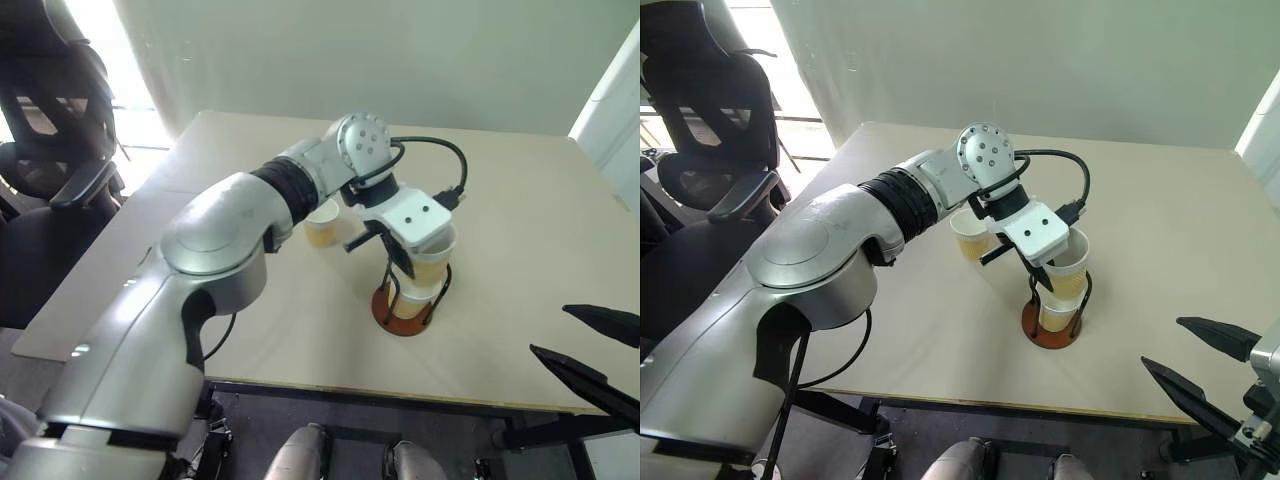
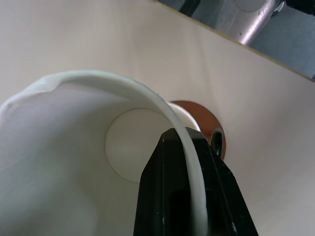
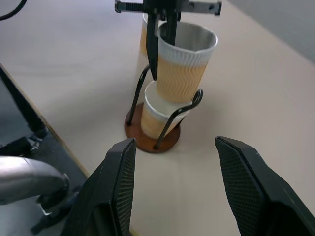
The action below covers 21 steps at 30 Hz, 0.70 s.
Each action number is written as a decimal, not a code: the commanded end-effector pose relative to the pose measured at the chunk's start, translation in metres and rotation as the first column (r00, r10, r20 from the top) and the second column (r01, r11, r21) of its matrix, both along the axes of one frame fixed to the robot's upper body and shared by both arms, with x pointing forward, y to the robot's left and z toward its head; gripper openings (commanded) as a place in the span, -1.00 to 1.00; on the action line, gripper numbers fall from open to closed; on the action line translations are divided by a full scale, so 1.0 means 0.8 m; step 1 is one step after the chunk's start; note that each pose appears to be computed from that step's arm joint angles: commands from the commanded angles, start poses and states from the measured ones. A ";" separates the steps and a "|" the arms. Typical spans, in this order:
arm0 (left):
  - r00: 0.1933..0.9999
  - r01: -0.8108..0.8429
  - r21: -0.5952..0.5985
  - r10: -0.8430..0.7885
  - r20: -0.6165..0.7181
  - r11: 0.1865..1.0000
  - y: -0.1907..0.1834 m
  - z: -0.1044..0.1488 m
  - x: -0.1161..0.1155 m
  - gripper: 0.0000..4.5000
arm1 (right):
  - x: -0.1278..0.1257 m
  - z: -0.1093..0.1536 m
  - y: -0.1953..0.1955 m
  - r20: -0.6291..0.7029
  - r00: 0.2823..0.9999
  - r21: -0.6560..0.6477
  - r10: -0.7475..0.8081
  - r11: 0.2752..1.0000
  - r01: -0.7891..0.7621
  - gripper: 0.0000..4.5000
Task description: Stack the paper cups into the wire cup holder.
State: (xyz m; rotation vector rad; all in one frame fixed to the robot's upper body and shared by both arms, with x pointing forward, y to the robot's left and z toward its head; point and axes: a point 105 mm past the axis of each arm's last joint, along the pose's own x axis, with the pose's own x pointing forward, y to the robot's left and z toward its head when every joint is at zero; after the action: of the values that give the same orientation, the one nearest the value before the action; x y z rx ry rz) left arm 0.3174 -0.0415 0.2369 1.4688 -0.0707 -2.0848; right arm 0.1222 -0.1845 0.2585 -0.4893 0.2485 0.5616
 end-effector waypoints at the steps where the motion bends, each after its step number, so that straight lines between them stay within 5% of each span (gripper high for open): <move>1: 0.999 0.033 0.001 -0.033 0.012 0.999 0.000 0.009 -0.003 -0.99 | 0.000 0.006 -0.003 0.032 0.999 0.009 -0.024 1.000 0.024 0.15; 21: 0.998 0.018 0.048 -0.021 0.065 0.999 0.005 -0.002 0.006 -0.99 | 0.010 0.007 -0.001 0.054 0.998 0.007 -0.029 1.000 0.028 0.15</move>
State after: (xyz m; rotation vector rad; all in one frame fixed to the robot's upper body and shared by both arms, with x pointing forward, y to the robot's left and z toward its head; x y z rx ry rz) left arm 0.3242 -0.0379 0.2300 1.5683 -0.0407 -2.0517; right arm 0.1291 -0.1843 0.2595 -0.4906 0.2267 0.5355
